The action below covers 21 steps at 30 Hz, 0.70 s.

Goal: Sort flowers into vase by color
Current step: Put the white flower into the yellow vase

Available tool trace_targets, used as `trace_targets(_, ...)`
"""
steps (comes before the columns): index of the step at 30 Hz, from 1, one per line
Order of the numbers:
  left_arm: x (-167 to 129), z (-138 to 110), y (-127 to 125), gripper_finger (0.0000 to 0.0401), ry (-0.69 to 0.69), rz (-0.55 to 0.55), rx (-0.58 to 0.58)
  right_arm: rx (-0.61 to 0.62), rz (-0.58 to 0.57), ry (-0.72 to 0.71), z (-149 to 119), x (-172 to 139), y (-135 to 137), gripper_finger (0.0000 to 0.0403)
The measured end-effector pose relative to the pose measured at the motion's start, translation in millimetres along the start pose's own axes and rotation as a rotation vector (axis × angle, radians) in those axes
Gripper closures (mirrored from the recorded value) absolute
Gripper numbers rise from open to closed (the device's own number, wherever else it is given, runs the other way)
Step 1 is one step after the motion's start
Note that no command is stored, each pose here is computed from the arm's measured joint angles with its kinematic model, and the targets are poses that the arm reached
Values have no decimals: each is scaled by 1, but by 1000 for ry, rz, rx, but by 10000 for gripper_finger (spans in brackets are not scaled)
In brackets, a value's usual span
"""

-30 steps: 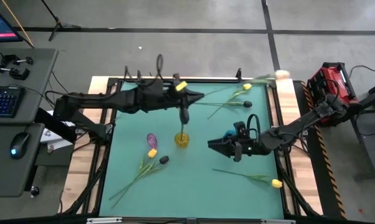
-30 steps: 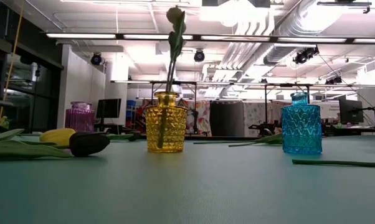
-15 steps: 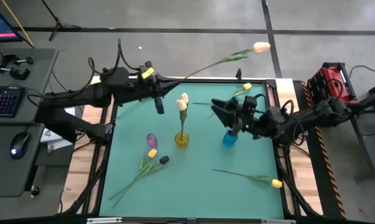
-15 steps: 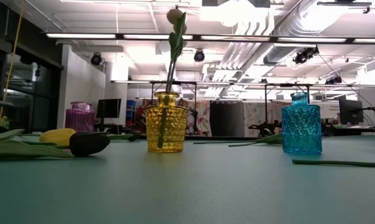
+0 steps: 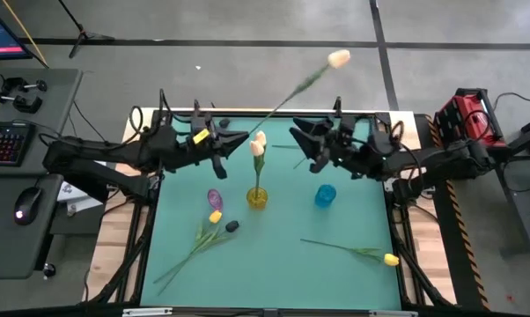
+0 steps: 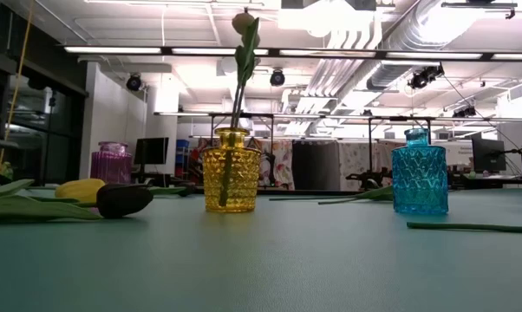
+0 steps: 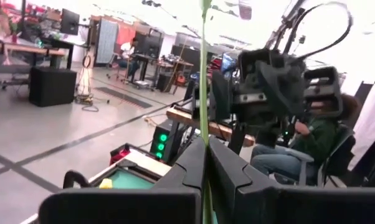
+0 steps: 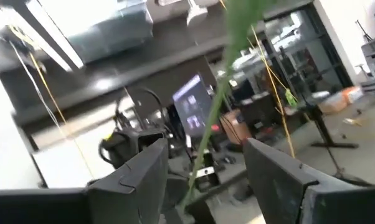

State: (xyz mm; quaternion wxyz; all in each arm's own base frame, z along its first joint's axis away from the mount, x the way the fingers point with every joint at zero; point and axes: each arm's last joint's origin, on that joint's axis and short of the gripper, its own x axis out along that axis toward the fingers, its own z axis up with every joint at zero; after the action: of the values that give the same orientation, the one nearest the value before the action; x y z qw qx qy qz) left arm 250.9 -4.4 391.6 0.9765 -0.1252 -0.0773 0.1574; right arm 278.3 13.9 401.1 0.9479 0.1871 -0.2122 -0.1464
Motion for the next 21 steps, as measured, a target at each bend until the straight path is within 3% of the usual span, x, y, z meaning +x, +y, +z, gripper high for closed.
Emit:
trace_targets(9,-2,-3,-6,401,8,7,16,-101,-41,23,4,37,7,203)
trace_targets(21,-7,1,-8,401,-3,16,57,-173,-120,-46,21,46,14,203)
